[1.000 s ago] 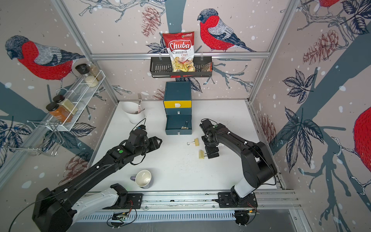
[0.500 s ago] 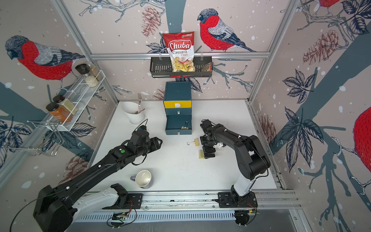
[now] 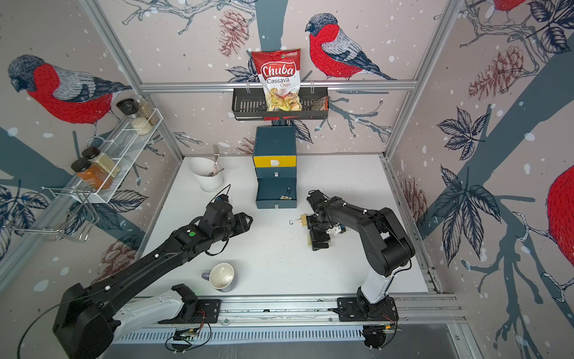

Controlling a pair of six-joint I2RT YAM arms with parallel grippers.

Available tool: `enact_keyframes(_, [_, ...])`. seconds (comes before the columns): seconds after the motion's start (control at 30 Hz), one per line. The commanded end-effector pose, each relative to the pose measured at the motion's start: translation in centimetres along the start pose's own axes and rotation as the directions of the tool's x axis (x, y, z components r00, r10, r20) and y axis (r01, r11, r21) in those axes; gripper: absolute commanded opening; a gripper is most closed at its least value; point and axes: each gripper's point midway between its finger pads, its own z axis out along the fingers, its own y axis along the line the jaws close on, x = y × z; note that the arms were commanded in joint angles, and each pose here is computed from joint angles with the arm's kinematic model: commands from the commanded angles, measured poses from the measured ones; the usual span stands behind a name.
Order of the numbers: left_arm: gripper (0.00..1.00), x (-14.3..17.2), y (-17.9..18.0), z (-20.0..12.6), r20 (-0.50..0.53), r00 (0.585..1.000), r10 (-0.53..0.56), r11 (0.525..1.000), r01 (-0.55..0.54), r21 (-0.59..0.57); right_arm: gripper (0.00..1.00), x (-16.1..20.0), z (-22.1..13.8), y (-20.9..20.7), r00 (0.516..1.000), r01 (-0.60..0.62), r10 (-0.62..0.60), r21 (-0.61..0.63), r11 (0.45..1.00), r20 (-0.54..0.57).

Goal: Put the binder clips in the drawer according to color
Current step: Pick up the binder clip at the center of the board, then place the binder clip in the drawer.

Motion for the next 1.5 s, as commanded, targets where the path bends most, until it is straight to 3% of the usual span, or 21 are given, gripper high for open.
enact_keyframes(0.0, [0.58,-0.5,-0.5,-0.1,0.019,1.000,-0.003,1.000,0.003,0.017,0.90,-0.2,0.6,-0.4,1.000,-0.022,0.022,0.012,1.000,0.008])
enact_keyframes(0.37, [0.57,-0.4,-0.9,0.1,0.016,1.000,-0.002,1.000,0.001,0.023,0.63,-0.9,-0.4,-0.5,0.997,-0.054,0.055,-0.030,0.998,0.048])
enact_keyframes(0.47, [0.57,-0.3,-0.9,0.3,0.011,1.000,0.000,1.000,0.000,0.022,0.61,-1.2,-1.3,-0.1,0.996,-0.046,0.050,-0.049,0.998,0.079])
enact_keyframes(0.6, [0.57,0.1,-0.7,0.7,-0.001,1.000,0.005,1.000,-0.005,0.020,0.55,-1.5,-4.3,1.7,0.983,0.019,0.005,-0.129,0.991,0.183])
enact_keyframes(0.7, [0.57,0.4,-0.5,1.1,-0.011,1.000,0.006,1.000,-0.006,0.019,0.47,-0.9,-7.3,4.6,0.952,0.154,-0.083,-0.227,0.962,0.294])
enact_keyframes(0.87, [0.57,1.0,-0.2,1.8,-0.028,1.000,-0.001,1.000,0.001,0.020,0.47,1.6,-11.7,8.9,0.829,0.410,-0.231,-0.272,0.871,0.509])
enact_keyframes(1.0, [0.57,1.0,-0.1,1.8,-0.022,1.000,-0.009,1.000,0.010,0.018,0.47,5.7,-13.1,12.9,0.728,0.608,-0.361,-0.305,0.733,0.582])
enact_keyframes(1.13, [0.57,1.0,0.0,1.7,-0.015,1.000,-0.012,1.000,0.012,0.018,0.45,8.6,-14.1,16.1,0.568,0.761,-0.473,-0.212,0.613,0.673])
enact_keyframes(1.2, [0.57,1.0,0.0,1.7,-0.016,1.000,-0.012,1.000,0.012,0.017,0.45,9.9,-13.9,17.7,0.483,0.821,-0.519,-0.158,0.549,0.705])
enact_keyframes(1.3, [0.57,1.1,0.0,1.7,-0.023,1.000,-0.010,1.000,0.010,0.014,0.46,11.0,-12.6,19.1,0.395,0.871,-0.576,-0.093,0.482,0.716])
enact_keyframes(1.47, [0.57,0.8,-0.2,1.5,-0.016,1.000,-0.010,1.000,0.010,0.018,0.47,11.4,-9.5,19.8,0.330,0.897,-0.643,-0.018,0.441,0.692])
